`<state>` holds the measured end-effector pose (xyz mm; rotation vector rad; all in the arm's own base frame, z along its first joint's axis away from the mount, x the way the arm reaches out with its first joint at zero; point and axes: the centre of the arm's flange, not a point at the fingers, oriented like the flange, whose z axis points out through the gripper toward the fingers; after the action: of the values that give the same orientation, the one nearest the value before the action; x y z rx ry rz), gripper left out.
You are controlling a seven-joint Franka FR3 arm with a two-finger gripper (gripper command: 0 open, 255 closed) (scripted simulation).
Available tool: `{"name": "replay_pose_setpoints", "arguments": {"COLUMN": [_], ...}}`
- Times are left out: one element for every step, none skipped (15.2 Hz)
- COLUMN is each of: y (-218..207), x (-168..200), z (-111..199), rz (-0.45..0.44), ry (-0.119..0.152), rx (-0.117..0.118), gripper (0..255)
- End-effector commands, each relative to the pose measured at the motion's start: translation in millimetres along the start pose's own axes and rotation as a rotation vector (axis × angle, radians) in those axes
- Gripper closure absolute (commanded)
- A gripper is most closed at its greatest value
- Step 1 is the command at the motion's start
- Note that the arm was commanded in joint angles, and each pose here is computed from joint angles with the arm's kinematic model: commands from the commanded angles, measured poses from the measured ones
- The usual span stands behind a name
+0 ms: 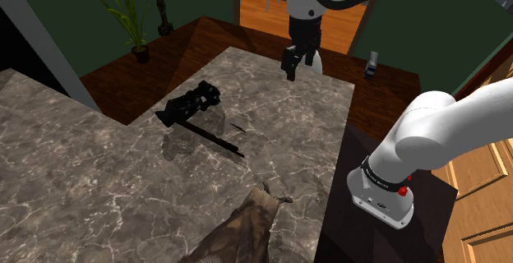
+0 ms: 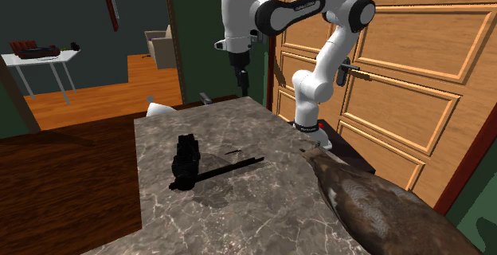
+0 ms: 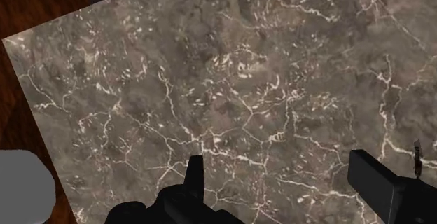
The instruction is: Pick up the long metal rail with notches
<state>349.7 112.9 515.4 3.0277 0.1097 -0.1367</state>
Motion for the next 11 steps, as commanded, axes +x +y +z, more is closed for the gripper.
{"name": "replay_pose_setpoints", "arguments": {"y": [-27.1,-39.5,-51.9,-64.3,-76.8,-89.3,-101.8,-114.3,-126.9,-139.5,-152.2], "x": [11.0,16.2,21.2,26.1,30.9,35.6,40.2,44.6,49.0,53.2,57.4], "z": [4.7,7.3,9.9,12.6,15.3,18.1,20.9,23.7,26.6,29.5,32.5], "rz": [-0.018,-0.027,-0.036,-0.045,-0.054,-0.063,-0.072,-0.081,-0.090,-0.099,-0.108], "ry": [0.001,0.002,0.002,0.003,0.003,0.004,0.004,0.005,0.005,0.006,0.006], "rx": [-0.006,-0.009,-0.012,-0.016,-0.019,-0.022,-0.026,-0.029,-0.032,-0.036,-0.039], "gripper": [0,0,0,0,0,0,0,0,0,0,0]}}
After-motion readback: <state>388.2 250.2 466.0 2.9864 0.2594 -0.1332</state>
